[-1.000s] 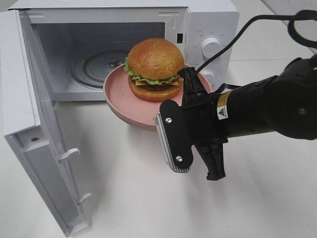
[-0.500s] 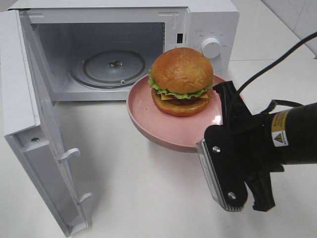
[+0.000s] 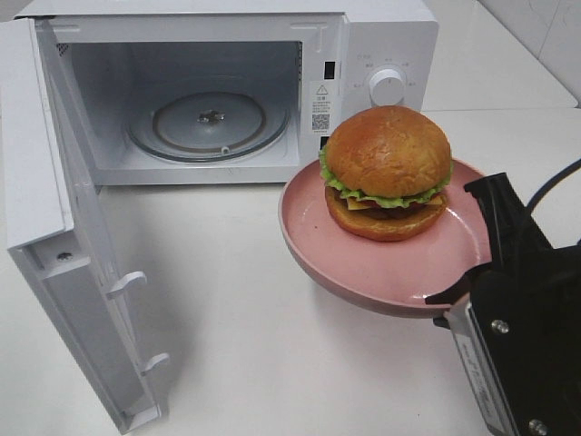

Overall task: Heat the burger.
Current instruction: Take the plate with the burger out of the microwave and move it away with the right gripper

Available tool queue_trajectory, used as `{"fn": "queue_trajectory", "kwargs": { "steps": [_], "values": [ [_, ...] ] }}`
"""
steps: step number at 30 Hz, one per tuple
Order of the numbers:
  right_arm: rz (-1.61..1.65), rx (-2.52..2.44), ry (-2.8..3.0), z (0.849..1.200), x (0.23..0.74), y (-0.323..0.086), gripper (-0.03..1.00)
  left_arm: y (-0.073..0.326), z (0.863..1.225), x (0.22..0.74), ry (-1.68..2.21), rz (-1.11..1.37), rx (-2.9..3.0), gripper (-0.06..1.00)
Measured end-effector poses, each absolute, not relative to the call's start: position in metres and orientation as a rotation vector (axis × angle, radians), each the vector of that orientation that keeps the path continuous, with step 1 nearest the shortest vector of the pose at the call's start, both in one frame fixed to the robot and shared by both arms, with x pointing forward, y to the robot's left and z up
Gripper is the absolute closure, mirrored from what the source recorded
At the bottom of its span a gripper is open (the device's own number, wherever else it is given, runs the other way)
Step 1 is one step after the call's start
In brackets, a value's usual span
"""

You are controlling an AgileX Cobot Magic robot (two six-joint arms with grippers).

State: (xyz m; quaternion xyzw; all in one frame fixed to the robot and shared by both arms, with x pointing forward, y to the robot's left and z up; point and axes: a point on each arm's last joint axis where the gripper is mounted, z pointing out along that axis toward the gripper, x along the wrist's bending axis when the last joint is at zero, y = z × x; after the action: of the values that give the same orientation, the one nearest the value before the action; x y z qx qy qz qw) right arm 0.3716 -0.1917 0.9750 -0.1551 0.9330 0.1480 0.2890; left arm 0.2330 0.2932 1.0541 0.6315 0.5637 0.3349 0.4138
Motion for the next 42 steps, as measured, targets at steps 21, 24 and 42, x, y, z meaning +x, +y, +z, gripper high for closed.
{"fn": "queue_trajectory", "kwargs": {
  "steps": [21,24,42],
  "values": [
    [0.227,-0.098,2.492,0.995,0.346,-0.236,0.89,0.293,1.054,0.233,1.417,0.842,1.587,-0.05],
    [0.168,-0.019,2.491,0.995,0.347,-0.242,0.89,0.293,1.054,0.233,1.417,0.842,1.587,-0.05],
    [0.021,0.554,2.409,0.996,0.348,-0.265,0.89,0.293,1.054,0.233,1.417,0.842,1.587,-0.05]
  ]
}}
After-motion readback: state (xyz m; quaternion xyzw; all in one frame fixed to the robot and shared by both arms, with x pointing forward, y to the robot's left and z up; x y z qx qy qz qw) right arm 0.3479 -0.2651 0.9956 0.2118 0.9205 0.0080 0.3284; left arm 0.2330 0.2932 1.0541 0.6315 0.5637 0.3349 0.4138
